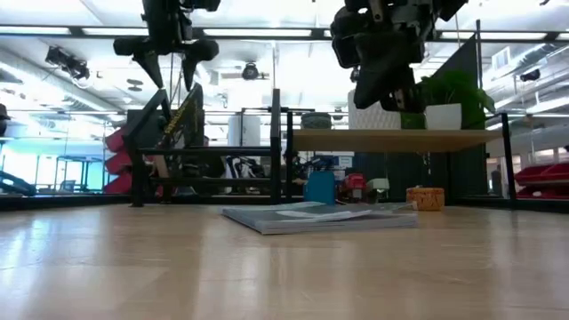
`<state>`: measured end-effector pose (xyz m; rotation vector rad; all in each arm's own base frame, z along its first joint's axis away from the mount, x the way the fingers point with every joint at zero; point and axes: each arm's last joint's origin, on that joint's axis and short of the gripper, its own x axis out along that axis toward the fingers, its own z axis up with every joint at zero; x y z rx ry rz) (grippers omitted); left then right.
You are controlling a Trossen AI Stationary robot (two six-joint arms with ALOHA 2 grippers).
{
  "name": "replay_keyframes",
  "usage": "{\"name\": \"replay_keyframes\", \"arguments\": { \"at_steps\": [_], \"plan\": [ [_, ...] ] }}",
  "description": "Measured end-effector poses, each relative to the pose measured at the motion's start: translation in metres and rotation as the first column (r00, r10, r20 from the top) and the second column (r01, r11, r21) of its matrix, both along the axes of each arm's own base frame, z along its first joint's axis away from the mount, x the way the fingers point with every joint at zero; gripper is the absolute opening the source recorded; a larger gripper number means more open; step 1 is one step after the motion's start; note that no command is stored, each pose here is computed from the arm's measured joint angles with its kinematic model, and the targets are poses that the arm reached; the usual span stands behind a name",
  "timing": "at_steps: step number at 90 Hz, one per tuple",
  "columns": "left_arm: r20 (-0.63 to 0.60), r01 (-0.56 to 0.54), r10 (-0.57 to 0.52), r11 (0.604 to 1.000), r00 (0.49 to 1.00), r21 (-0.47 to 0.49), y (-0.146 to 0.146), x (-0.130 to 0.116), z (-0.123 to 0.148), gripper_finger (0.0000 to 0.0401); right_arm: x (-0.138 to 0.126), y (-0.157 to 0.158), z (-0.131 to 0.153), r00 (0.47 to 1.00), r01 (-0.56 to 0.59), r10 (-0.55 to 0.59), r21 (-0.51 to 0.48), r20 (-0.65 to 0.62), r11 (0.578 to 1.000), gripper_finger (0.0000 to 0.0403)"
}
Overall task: Stock shelves
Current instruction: Put the black book into the black book shelf
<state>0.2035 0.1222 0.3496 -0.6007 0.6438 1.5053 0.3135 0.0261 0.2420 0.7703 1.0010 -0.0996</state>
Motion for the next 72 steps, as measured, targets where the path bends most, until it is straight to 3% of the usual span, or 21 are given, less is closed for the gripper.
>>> {"name": "replay_keyframes", "arguments": {
  "at_steps": [23,36,51,72],
  "plan": [
    [-0.112,-0.021,0.023,1.0,0.993,0.022,0.023,0.01,-0.015,0.0263,0.0,0.0,0.0,1.0,0.0,0.0,0.001,0.0,1.0,0.0],
    [-0.167,-0.004,0.005,1.0,0.986,0.008,0.036,0.019,-0.026,0.0236,0.0,0.001,0.0,1.0,0.001,-0.001,0.013,-0.003,1.0,0.0],
    [-0.215,0.004,-0.008,1.0,0.977,-0.017,0.043,0.019,-0.032,0.0165,0.0,0.001,0.0,1.0,-0.007,0.007,0.025,-0.004,1.0,0.0],
    [-0.279,0.059,-0.056,0.998,0.959,0.0,0.045,0.017,-0.027,0.003,0.0,0.003,0.0,1.0,-0.016,0.016,0.029,-0.004,0.999,0.0]
  ]
}}
